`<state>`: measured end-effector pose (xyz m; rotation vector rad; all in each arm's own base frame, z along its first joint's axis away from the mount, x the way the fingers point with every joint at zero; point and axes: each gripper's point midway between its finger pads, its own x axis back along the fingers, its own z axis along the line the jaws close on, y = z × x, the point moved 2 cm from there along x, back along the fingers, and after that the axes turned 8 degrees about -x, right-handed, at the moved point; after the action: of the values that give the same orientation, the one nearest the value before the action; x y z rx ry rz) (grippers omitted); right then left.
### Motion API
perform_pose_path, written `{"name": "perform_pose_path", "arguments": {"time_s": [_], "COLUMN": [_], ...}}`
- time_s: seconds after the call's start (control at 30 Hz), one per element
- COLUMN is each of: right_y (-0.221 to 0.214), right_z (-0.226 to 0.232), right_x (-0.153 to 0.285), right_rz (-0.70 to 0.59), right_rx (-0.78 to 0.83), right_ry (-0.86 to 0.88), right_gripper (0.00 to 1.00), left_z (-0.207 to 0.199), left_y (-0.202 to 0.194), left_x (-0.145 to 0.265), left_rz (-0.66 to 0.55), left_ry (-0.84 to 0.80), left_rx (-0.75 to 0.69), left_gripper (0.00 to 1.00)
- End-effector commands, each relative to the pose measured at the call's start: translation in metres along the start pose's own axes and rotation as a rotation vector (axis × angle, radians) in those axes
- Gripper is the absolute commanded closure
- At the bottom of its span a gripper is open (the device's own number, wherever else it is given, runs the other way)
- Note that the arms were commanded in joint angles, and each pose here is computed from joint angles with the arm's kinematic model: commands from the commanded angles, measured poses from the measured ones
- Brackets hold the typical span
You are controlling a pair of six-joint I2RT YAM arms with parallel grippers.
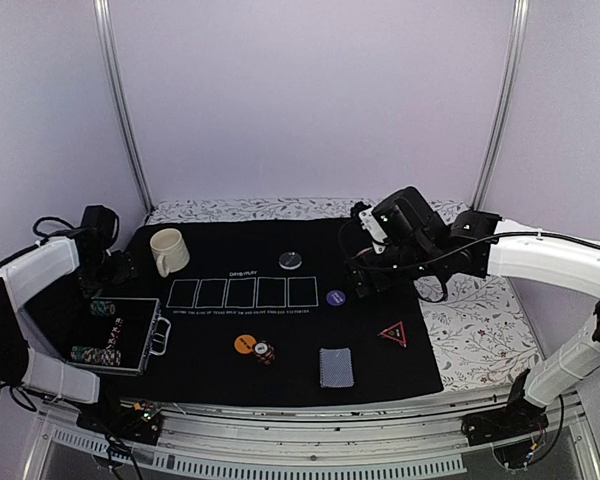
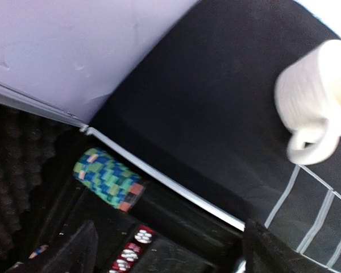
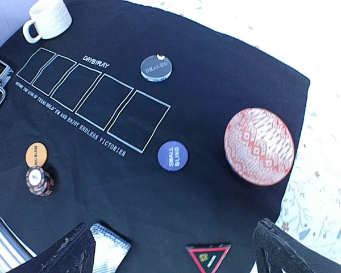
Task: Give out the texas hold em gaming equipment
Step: Pick up the pile of poker chips from the chip case.
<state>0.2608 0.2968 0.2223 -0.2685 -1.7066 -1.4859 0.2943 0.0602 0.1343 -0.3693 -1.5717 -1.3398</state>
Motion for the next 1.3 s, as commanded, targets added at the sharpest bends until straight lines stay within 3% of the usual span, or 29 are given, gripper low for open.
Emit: {"name": "perform_pose_path", "arguments": {"time_s": [0.0, 0.3, 0.43, 0.8, 1.27], "right_y": [0.03, 0.022, 0.018, 0.017, 0.015], "right_z": [0.006, 0.004, -0.002, -0.004, -0.005], "right_x": [0.002, -0.019, -0.024, -0.026, -0.023], "right_rz": [-0.126, -0.107, -0.102, -0.094, -0.085], "right_rx": [0.091, 0.23, 0.234, 0.22, 0.212], "right_ry": [0.128, 0.16, 0.16, 0.173, 0.177], "right_gripper": [0.01, 0.01, 0.01, 0.01, 0.01], "left_z": [0.022, 0.044, 0.036, 0.044, 0.045], "left_y": [0.002, 0.006, -0.007, -0.028, -0.032], "left_x": [-0.009, -0.021, -0.038, -0.058, -0.072], "left_rz": [0.086, 0.124, 0.218, 0.282, 0.298], "left_ry": [0.038, 0.124, 0.101, 0.181, 0.201], "left_rx": [0.009, -0.038, -0.075, -0.069, -0.078], "left_gripper": [0.16, 0.42, 0.55, 0.44, 0.43]}}
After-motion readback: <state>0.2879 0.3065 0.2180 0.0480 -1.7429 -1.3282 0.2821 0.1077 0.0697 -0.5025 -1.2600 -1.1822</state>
